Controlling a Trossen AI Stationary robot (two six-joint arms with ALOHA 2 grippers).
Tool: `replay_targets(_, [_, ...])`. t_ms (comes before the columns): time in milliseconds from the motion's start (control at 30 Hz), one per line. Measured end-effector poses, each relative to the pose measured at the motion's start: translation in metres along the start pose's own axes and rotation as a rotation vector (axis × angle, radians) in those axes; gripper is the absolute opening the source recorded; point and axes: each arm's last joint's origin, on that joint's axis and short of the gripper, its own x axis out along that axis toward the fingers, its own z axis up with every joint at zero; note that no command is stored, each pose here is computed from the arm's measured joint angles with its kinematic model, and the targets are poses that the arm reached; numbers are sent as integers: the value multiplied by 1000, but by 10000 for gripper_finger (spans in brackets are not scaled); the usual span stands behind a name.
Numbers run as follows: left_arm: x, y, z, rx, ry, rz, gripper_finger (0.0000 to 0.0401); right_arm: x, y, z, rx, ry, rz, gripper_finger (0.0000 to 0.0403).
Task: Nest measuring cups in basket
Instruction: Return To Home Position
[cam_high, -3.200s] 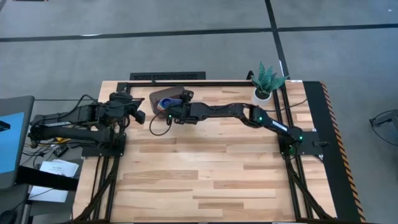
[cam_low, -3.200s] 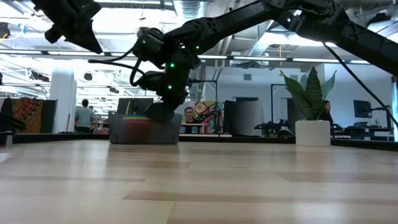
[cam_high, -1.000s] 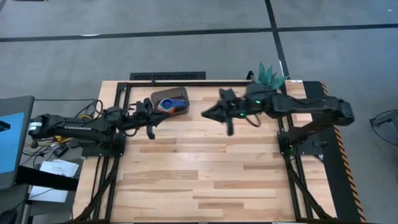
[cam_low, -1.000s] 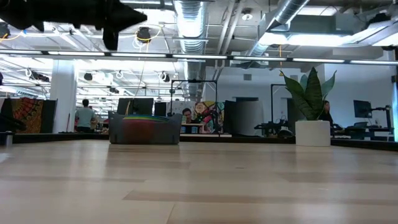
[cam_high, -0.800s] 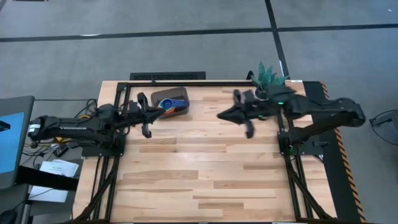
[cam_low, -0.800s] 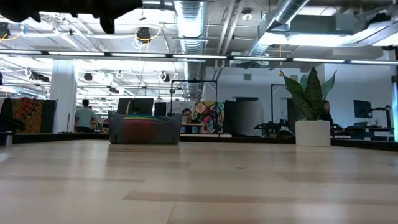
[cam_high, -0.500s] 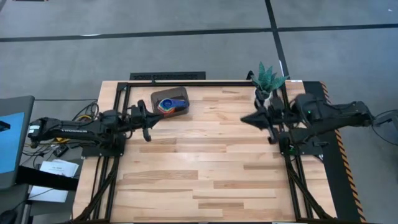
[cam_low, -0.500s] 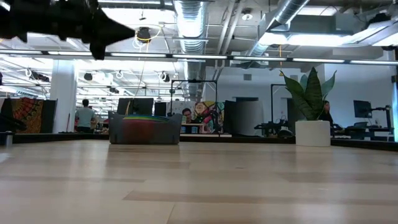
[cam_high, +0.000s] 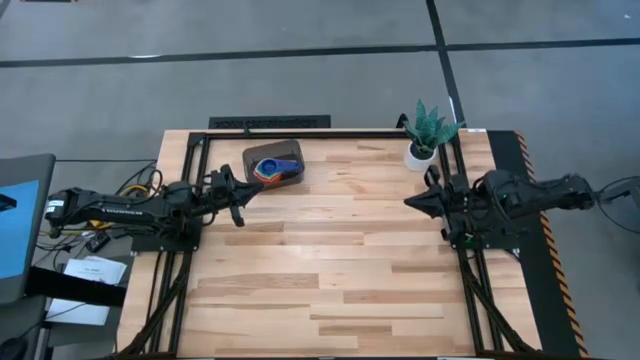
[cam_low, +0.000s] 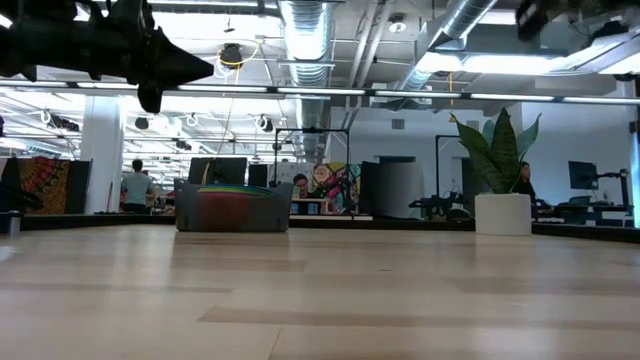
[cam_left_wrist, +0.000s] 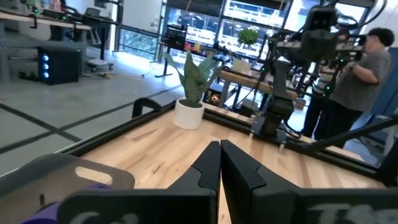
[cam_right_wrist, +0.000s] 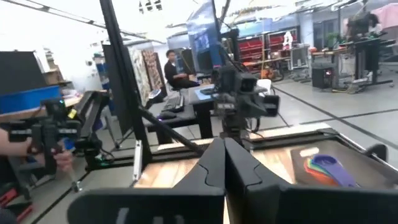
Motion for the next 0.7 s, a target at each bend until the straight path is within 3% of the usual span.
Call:
replay_targets(433, [-8,0,5,20,-6,-57,0,-30,-24,-73,-7,44,-94,10])
replay_targets(700, [-30,7,9,105,26,-45,0,-39,-28,-92,-34,18,-96,11])
